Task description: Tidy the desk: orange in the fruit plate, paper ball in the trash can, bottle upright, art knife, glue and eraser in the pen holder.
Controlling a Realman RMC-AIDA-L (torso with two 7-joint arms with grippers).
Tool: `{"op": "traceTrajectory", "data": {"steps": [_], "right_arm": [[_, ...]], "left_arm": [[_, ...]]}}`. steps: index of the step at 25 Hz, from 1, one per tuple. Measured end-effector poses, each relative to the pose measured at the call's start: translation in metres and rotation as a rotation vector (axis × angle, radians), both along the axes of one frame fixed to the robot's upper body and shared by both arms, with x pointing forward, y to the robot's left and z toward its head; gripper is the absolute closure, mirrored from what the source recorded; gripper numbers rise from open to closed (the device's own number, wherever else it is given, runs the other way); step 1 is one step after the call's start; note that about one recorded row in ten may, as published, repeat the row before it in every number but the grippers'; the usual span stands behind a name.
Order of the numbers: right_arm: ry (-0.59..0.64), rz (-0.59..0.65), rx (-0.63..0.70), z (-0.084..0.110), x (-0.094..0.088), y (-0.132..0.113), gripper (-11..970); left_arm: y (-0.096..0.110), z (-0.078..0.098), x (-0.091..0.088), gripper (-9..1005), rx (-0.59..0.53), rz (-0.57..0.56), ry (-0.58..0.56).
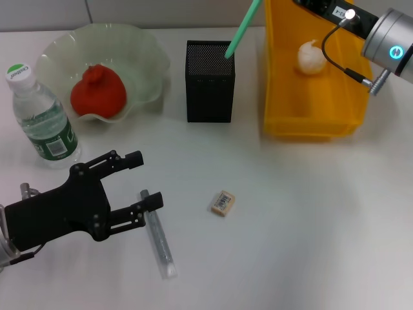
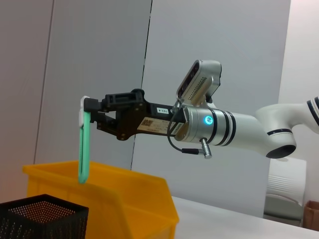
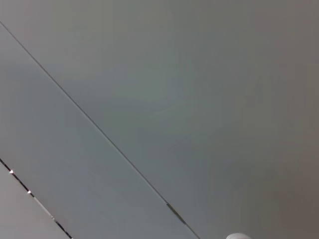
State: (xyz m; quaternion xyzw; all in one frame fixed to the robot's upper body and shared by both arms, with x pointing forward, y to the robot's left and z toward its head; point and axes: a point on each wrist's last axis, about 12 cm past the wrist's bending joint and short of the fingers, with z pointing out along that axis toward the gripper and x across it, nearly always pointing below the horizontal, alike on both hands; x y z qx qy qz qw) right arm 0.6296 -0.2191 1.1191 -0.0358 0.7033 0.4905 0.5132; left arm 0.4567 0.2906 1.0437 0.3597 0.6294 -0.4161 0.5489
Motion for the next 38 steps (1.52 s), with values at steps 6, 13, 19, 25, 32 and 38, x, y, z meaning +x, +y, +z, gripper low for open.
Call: {"op": "traceTrajectory", "data": {"steps": [6,13,19,25,32,38], "right_arm": [[-0.023,-0.001,-0.028,0.001,0.003,0.005,727],[-0.082,-0.006,-0.102,0.003,0.009,0.012,711],[-0.154,-0.013,-0.186,0.002,0.013,0.020,698],[-0.253,0.013,-0.278,0.002,0.015,0.032,685],[-0.336,0.070,-0.376,0.000,0.013,0.043,670],[-0.414,0.091,-0.464,-0.006,0.009,0.045,657]], "left_arm": [[0.000,0.000,0.001,197,0.005,0.003,-0.002],[0.000,0.000,0.004,197,0.015,0.006,-0.008],[0.000,0.000,0.004,196,0.018,0.009,-0.012],[0.000,0.000,0.004,196,0.018,0.010,-0.011],[0.000,0.000,0.005,196,0.014,0.020,-0.016],[0.000,0.000,0.005,197,0.010,0.029,-0.017]]}}
